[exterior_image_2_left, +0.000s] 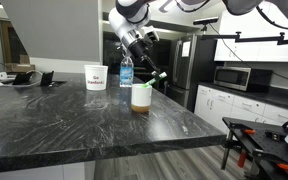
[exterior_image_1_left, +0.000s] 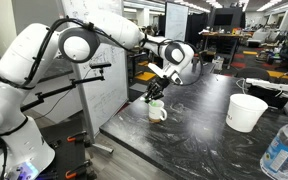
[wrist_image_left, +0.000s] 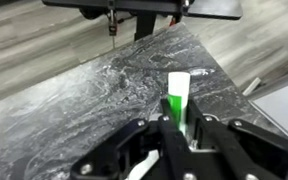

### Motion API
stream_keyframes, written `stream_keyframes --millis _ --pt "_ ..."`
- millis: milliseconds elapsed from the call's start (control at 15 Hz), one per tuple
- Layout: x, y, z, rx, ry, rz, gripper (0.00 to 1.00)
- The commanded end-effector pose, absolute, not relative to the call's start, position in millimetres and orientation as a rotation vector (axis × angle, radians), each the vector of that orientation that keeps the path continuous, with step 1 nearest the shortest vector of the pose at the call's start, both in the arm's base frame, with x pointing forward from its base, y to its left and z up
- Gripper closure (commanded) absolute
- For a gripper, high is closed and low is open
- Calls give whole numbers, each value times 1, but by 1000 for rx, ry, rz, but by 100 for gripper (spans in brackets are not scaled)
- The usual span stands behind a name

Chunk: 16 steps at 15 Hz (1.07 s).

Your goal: Put the green marker inside the white and brown mug

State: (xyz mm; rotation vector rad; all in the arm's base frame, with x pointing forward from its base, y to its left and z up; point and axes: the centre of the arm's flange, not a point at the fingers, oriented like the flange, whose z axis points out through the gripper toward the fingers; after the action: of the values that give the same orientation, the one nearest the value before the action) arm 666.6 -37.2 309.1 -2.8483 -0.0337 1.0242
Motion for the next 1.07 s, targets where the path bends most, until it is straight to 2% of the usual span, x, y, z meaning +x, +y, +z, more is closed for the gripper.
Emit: stream_keyframes --millis 0,400,467,1000 --pt "683 -33 313 -2857 38 865 49" --pt "674 -14 337 -2958 88 542 3" --pt "666 -5 344 -2958 79 475 0" --pt "600 67 407 -3143 79 2 0"
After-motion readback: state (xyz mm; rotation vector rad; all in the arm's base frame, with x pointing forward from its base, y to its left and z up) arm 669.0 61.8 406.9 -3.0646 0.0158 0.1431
